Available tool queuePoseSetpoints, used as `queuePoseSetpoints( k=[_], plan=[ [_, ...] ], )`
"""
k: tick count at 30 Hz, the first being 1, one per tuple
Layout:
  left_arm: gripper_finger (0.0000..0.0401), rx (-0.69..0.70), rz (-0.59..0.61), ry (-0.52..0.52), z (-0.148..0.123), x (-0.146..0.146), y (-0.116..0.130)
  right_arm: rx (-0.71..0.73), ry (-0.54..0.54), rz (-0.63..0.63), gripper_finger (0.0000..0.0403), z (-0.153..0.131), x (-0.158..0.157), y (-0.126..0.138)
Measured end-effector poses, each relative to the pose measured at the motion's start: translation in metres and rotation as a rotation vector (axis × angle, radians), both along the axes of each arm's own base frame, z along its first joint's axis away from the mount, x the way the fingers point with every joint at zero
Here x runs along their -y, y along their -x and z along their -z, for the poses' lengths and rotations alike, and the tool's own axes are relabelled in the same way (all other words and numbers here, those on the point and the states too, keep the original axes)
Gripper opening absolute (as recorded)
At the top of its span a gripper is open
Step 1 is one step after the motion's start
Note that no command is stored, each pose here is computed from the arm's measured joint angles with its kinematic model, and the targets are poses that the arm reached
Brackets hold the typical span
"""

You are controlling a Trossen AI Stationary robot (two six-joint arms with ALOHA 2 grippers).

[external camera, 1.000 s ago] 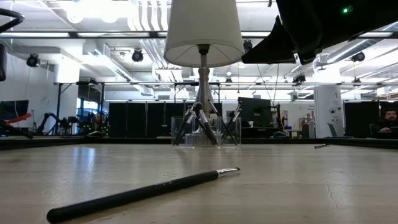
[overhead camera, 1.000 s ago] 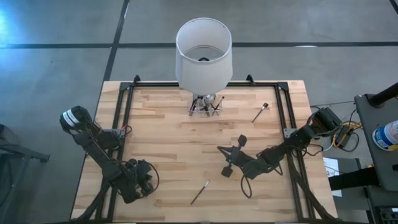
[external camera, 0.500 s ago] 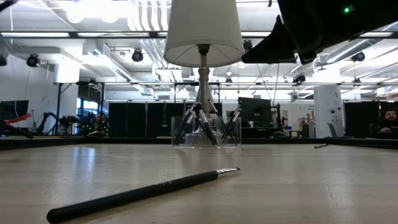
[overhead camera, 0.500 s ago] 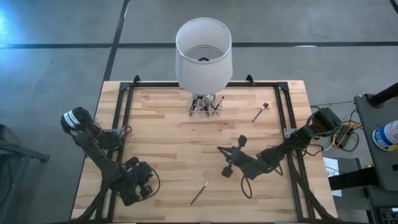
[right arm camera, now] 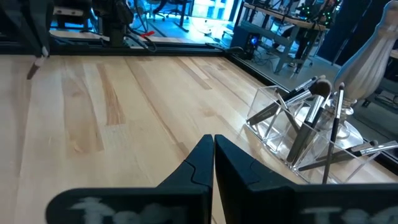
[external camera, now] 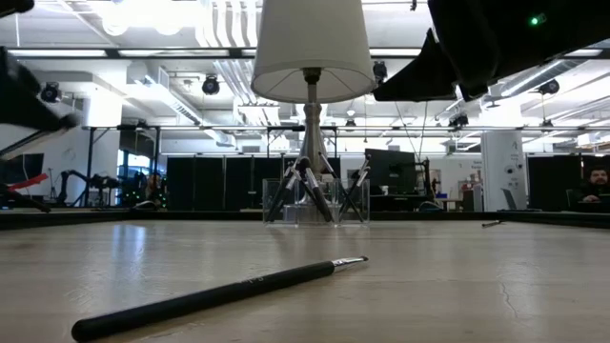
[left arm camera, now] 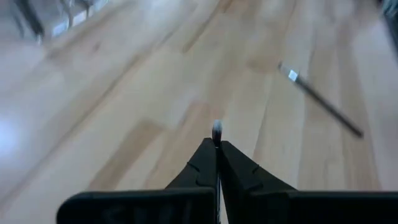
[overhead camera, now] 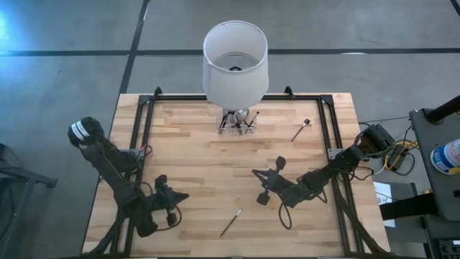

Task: Put items in baskets/containers
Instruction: Put the black foundation brush into the transparent organizer

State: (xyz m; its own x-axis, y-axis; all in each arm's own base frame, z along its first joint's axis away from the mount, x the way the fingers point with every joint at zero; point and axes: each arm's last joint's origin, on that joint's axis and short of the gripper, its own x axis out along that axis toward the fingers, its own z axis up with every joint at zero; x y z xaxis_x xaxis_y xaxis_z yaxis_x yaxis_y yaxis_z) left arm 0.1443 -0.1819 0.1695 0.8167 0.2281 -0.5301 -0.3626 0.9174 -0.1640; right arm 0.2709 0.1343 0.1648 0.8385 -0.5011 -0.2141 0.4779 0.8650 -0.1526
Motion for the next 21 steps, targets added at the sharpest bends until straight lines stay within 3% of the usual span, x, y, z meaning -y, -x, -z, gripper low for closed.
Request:
queuePoseSetpoints(
  k=[8,14,21],
  plan=[
    [0.0,0.27,0.092,-0.02,0.004,-0.023,-0.014,0.006,-0.007,0.023,0.0009,0.005,0.009,0.001],
    [0.0,0.54,0.191,0.032,0.003,-0.066,-0.022,0.057,-0.094,-0.089,0.0009,0.002,0.02,-0.007],
    [0.0,0.603,0.25,-0.019,-0.003,-0.096,-0.042,0.192,-0.146,-0.212,0.001,0.0,0.029,-0.03]
  ],
)
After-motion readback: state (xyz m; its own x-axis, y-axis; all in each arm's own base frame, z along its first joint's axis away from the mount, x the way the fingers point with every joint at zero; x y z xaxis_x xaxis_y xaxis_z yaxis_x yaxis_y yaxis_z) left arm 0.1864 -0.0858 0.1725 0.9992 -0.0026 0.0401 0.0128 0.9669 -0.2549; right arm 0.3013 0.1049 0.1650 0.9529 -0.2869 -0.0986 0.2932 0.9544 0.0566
